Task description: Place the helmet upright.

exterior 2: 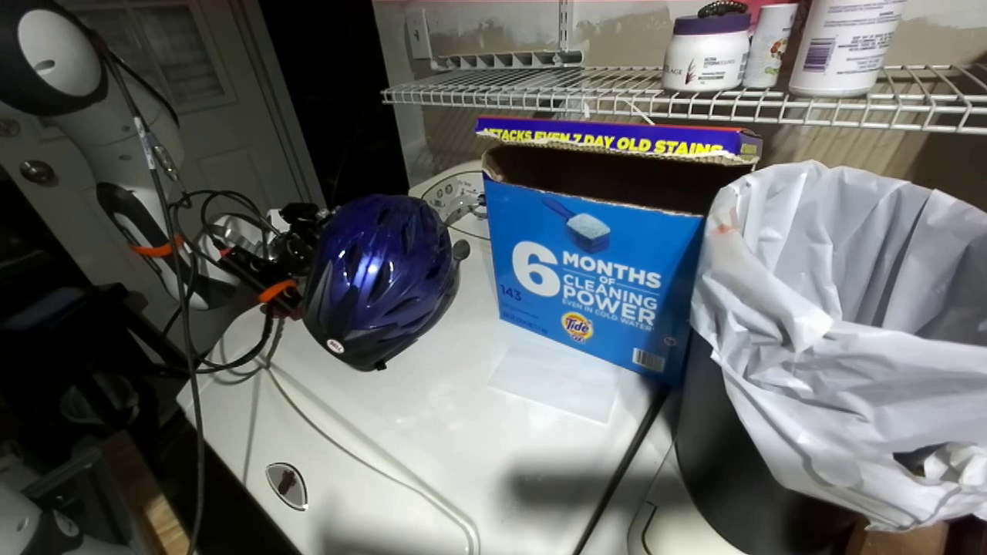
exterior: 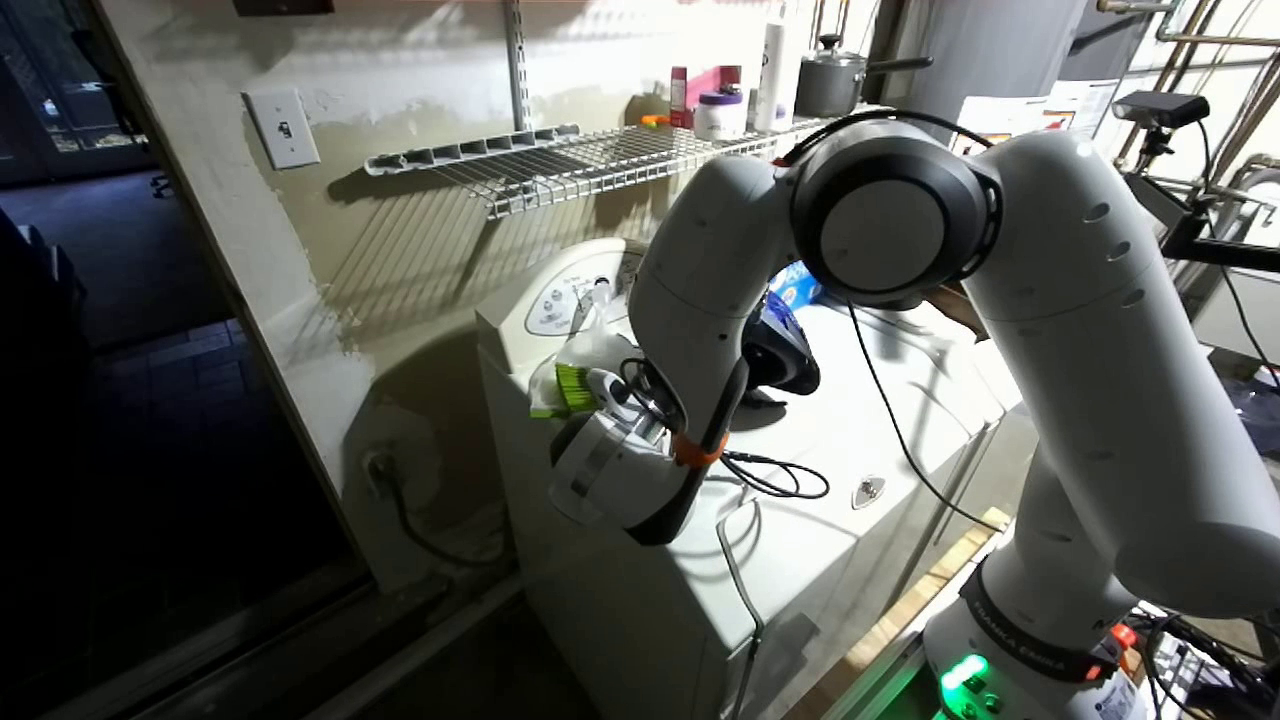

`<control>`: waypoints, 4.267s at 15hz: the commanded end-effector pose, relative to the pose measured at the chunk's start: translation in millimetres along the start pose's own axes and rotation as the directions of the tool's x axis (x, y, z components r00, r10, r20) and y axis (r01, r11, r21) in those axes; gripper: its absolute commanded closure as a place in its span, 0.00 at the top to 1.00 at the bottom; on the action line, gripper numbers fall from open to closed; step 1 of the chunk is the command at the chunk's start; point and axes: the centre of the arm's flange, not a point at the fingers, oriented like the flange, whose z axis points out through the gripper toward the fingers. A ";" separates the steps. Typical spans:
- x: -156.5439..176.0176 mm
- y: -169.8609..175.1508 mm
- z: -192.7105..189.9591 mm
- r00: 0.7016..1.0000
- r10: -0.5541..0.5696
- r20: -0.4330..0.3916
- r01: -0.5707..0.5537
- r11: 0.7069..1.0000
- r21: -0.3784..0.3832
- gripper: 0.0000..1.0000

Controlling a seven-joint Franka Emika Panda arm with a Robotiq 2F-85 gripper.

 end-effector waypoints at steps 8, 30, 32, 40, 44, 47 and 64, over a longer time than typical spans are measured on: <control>4.9 -8.5 -2.9 0.996 -0.030 0.083 0.027 0.999 0.044 0.89; 66.5 92.1 39.5 0.905 -0.070 0.419 -0.228 0.753 0.618 1.00; 70.7 102.0 44.0 0.897 -0.077 0.436 -0.264 0.698 0.666 1.00; 83.5 134.4 69.9 0.863 -0.180 0.473 -0.344 0.476 0.809 1.00; 88.3 142.7 82.5 0.856 -0.243 0.457 -0.369 0.333 0.868 1.00; 90.8 156.8 100.6 0.863 -0.265 0.429 -0.385 0.204 0.900 1.00; 32.2 149.8 293.0 0.879 -0.267 0.396 -0.450 -0.186 0.873 1.00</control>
